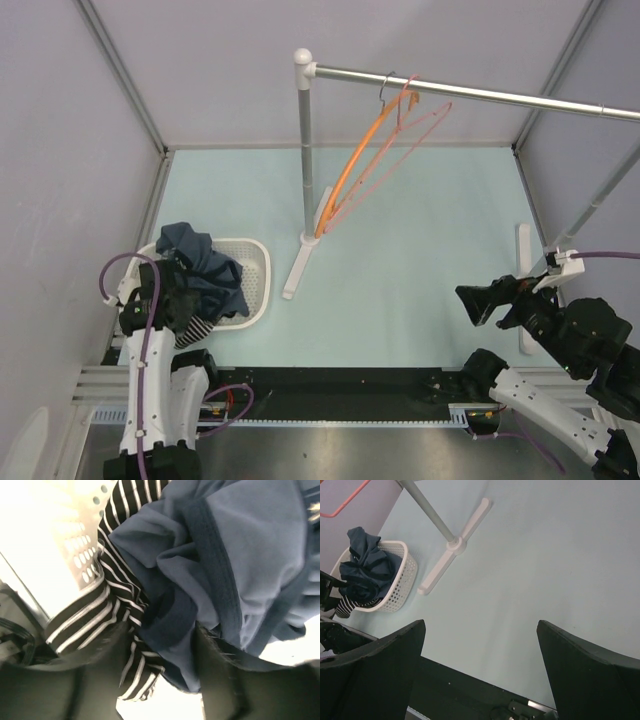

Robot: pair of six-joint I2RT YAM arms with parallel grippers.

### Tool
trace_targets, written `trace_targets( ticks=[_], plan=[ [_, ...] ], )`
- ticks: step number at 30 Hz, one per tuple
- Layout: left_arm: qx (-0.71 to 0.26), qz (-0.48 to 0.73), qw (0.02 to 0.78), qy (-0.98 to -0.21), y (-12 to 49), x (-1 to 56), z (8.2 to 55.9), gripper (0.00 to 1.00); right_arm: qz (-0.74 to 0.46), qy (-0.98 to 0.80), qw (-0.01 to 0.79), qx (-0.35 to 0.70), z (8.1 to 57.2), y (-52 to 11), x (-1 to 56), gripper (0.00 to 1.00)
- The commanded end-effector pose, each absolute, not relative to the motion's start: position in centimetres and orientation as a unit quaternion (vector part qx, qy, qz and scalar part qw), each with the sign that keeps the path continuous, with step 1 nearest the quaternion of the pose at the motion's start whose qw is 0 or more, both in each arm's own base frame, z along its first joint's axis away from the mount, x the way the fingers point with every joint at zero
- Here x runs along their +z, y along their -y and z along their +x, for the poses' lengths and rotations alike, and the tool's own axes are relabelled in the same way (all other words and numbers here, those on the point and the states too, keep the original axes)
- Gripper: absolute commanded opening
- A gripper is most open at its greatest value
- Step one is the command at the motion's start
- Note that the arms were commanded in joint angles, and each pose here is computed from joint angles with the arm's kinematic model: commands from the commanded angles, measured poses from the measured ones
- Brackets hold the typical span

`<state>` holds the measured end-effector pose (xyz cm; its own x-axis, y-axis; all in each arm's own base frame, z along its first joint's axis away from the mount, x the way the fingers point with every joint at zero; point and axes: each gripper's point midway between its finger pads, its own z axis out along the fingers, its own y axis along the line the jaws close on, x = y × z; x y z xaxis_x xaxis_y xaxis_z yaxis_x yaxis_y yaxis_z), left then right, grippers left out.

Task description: Remove the tank top from the hanger

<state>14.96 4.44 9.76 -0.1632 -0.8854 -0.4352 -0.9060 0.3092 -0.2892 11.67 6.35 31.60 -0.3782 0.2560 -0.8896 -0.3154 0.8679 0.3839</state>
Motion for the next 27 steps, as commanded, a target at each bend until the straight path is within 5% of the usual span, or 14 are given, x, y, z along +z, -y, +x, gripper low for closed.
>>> trace_targets(
  ticks=[1, 3, 5, 7, 17, 27],
  plan=[
    [0.018, -0.605, 0.222, -0.765, -3.4, 8.2, 13.6, 0.53, -0.021, -0.774, 0.571, 0.273, 11.4, -6.3, 32.6, 1.0],
    [0.012, -0.604, 0.236, -0.761, -3.5, 8.4, 13.9, 0.44, -0.015, -0.772, 0.574, 0.273, 11.2, -5.9, 32.5, 1.0],
    [0.007, -0.6, 0.249, -0.76, -3.7, 8.6, 14.5, 0.17, -0.012, -0.769, 0.576, 0.276, 11.1, -5.7, 32.5, 1.0],
    [-0.008, -0.589, 0.263, -0.764, -3.6, 9.2, 15.6, 0.0, -0.01, -0.768, 0.578, 0.277, 11.1, -5.7, 32.5, 1.0],
    [-0.111, -0.504, 0.404, -0.755, -3.4, 18.6, 23.6, 0.0, -0.013, -0.768, 0.578, 0.275, 11.2, -5.8, 32.9, 1.0],
    [-0.146, -0.564, 0.33, -0.742, -2.5, 10.7, 26.1, 0.0, -0.019, -0.77, 0.574, 0.277, 11.5, -6.4, 32.8, 1.0]
  ],
)
